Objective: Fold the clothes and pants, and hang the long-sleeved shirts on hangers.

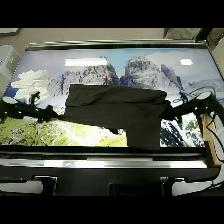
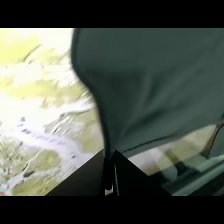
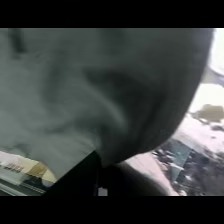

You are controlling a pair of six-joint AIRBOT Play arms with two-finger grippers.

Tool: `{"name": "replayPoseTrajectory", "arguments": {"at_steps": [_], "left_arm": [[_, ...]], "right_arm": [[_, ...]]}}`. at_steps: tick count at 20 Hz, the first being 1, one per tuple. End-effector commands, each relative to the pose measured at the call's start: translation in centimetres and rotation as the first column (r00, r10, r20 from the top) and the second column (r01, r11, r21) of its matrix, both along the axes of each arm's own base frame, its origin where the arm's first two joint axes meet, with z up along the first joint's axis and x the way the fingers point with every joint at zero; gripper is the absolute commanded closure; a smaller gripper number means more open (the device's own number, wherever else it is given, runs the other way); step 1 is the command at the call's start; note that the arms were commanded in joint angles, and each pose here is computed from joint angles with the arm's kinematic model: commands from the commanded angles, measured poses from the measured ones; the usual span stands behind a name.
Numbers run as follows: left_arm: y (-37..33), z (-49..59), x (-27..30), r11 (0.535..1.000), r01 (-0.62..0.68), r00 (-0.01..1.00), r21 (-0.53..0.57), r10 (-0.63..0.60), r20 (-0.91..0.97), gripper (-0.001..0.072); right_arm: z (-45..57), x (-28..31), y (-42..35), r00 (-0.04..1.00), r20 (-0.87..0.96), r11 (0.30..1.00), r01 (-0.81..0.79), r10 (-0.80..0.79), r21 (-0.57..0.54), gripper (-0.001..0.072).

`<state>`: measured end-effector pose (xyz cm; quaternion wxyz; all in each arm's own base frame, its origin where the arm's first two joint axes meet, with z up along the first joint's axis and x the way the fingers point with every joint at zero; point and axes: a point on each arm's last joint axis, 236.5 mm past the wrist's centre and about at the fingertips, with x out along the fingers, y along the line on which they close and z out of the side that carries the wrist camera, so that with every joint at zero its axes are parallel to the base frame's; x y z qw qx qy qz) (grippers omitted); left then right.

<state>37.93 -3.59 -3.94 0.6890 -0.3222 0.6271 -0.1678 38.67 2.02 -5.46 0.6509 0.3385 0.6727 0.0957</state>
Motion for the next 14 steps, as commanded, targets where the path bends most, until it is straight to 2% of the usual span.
{"name": "replayPoseTrajectory", "arguments": {"at_steps": [1, 3, 4, 6, 7, 8, 10, 14], "left_arm": [[2.1, 12.8, 6.3, 0.991, -0.077, 0.919, 0.112, 0.027, 0.392, 0.0686], [3.3, 28.8, 8.5, 0.964, -0.208, 0.672, 0.166, 0.018, 0.740, 0.0685], [3.5, 37.7, 7.3, 0.943, -0.290, 0.488, 0.165, -0.003, 0.873, 0.0684], [2.9, 51.5, 1.4, 0.903, -0.412, 0.153, 0.123, -0.064, 0.986, 0.0684], [2.2, 55.5, -2.1, 0.888, -0.446, 0.046, 0.110, -0.099, 0.994, 0.0685], [1.3, 58.1, -5.7, 0.880, -0.465, -0.029, 0.098, -0.125, 0.992, 0.0684], [-0.2, 60.4, -11.3, 0.872, -0.484, -0.099, 0.070, -0.134, 0.986, 0.0684], [-2.1, 63.4, -18.3, 0.867, -0.499, -0.225, 0.007, -0.138, 0.964, 0.0686]], "right_arm": [[12.1, 5.0, -1.5, 0.937, 0.330, 0.989, -0.070, 0.110, -0.131, 0.0658], [25.8, 7.7, -2.6, 0.742, 0.641, 0.958, -0.007, 0.196, -0.285, 0.0658], [33.2, 7.4, -3.1, 0.604, 0.755, 0.928, 0.068, 0.254, -0.366, 0.0658], [47.4, 2.9, -4.0, 0.315, 0.886, 0.842, 0.318, 0.341, -0.437, 0.0657], [51.9, -0.5, -4.0, 0.214, 0.904, 0.804, 0.414, 0.370, -0.427, 0.0657], [54.9, -4.2, -3.9, 0.149, 0.904, 0.766, 0.487, 0.401, -0.420, 0.0657], [57.5, -10.5, -3.4, 0.106, 0.897, 0.715, 0.568, 0.428, -0.408, 0.0657], [62.2, -18.7, -2.2, -0.054, 0.893, 0.673, 0.677, 0.448, -0.297, 0.0658]]}}
